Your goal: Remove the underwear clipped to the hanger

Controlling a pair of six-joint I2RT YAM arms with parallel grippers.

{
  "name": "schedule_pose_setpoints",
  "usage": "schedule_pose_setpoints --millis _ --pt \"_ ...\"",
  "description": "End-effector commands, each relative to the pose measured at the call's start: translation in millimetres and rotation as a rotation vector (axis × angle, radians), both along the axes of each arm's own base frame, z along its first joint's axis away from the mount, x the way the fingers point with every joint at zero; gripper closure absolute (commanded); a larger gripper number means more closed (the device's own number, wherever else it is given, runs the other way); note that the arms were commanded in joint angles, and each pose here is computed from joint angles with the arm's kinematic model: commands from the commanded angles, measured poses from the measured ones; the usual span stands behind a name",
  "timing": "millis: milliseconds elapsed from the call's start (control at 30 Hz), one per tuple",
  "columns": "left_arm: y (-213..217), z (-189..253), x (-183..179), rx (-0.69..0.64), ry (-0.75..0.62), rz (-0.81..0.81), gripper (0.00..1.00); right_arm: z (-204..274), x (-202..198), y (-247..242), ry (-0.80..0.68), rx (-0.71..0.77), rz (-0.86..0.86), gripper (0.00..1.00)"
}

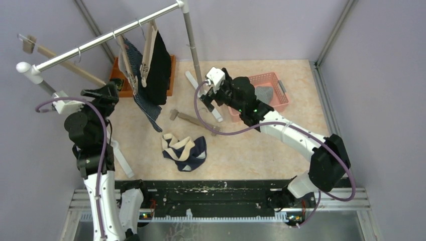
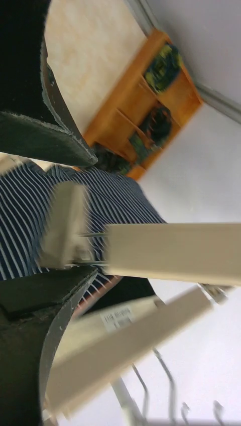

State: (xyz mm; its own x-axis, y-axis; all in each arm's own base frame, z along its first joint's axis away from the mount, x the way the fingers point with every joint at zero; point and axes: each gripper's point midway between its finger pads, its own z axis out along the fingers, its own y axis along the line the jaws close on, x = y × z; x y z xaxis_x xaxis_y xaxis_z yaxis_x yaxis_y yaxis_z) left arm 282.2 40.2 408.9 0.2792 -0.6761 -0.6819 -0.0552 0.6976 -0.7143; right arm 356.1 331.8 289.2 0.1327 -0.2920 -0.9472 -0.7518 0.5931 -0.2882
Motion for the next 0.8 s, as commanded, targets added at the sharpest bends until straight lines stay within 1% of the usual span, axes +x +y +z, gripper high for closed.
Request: schedule_pose_setpoints --millis 0,67,133,200,233,333,367,400,433,467,533,567,633,733,767 --pt "8 -65 -23 0.062 0.259 0.061 0.23 38 3 9 -0.055 0.077 0.025 0.04" --pt "12 -76 -36 0.058 0.304 0.097 0.23 34 4 9 -0.046 0.07 0.023 0.04" --pt "17 -76 -47 0.057 0.309 0.136 0.23 29 4 11 -0.031 0.067 0.03 0.04" --pt "18 -71 -56 0.07 0.294 0.159 0.27 26 5 14 -0.02 0.067 0.035 0.04" --pt "16 -64 -59 0.088 0.27 0.148 0.32 25 6 15 -0.017 0.064 0.033 0.04" --pt "-3 -30 -63 0.216 0.152 0.055 0.63 25 12 16 -0.02 0.058 0.021 0.04" --pt "-10 -17 -65 0.265 0.108 0.023 0.71 25 14 16 -0.023 0.053 0.014 0.04" --pt "-17 -2 -68 0.321 0.058 -0.004 0.75 24 15 17 -0.024 0.049 0.012 0.04" --pt "-24 13 -72 0.374 0.009 -0.027 0.75 23 17 17 -0.025 0.044 0.008 0.04" --pt "-32 31 -77 0.433 -0.053 -0.053 0.72 23 19 17 -0.026 0.042 0.003 0.04" --pt "-50 67 -87 0.537 -0.167 -0.11 0.51 22 22 16 -0.027 0.038 -0.014 0.04" --pt "-59 85 -90 0.582 -0.214 -0.14 0.46 21 23 15 -0.026 0.038 -0.02 0.04" --pt "-79 113 -94 0.638 -0.275 -0.237 0.42 19 25 15 -0.02 0.04 -0.032 0.04" --pt "-113 150 -104 0.707 -0.418 -0.412 0.39 18 25 15 -0.014 0.053 -0.035 0.04" --pt "-120 160 -109 0.715 -0.471 -0.445 0.38 18 25 16 -0.011 0.054 -0.037 0.04"
